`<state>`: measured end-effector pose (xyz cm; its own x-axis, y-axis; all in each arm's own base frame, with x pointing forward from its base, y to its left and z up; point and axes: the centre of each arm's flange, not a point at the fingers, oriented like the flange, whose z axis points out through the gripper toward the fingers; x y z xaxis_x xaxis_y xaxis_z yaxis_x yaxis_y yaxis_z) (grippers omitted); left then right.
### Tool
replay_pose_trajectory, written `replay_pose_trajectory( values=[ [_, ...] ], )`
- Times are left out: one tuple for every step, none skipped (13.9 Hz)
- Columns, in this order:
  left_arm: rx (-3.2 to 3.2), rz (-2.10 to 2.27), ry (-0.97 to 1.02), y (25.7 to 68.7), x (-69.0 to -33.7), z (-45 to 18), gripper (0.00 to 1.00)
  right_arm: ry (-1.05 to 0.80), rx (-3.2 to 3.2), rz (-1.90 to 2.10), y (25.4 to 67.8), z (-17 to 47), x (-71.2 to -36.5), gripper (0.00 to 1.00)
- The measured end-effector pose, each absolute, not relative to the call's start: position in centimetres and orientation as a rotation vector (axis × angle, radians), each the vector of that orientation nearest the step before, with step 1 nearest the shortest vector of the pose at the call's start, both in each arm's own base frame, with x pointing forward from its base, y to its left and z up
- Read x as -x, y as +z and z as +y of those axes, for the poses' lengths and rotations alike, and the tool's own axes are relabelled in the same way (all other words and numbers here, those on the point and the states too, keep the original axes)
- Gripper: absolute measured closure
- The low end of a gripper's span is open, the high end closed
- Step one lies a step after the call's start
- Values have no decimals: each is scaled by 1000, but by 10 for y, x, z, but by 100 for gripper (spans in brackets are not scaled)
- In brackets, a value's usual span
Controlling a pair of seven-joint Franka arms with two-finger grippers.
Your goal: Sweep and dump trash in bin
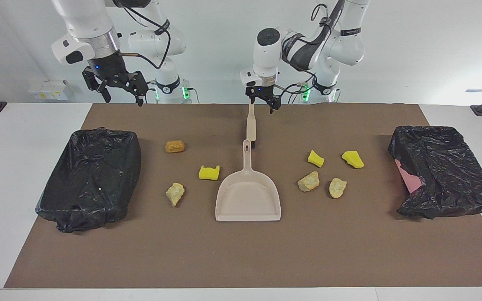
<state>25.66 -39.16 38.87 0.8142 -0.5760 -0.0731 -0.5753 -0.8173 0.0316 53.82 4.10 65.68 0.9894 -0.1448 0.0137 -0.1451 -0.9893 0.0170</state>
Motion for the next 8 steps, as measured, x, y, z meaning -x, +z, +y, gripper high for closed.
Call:
replay_pose_trajectory(
  values=[
    [-3002,-896,-116,383,-239,-400,0,19,-3115,-227,657,41,-538,0],
    [-3023,-837,-115,377,-221,-407,0,19,-3115,-227,657,41,-538,0],
    [-3043,-788,-118,371,-208,-411,0,19,-3115,-227,657,41,-538,0],
    [-3058,-751,-121,366,-199,-412,0,19,-3115,-227,657,41,-538,0],
    [-3068,-725,-124,363,-196,-411,0,19,-3115,-227,657,41,-538,0],
    [-3077,-697,-127,360,-196,-410,0,19,-3115,-227,657,41,-538,0],
    [-3086,-667,-128,359,-195,-410,0,19,-3115,-227,657,41,-538,0],
    [-3098,-634,-130,357,-193,-411,0,19,-3115,-227,657,41,-538,0]
  ],
)
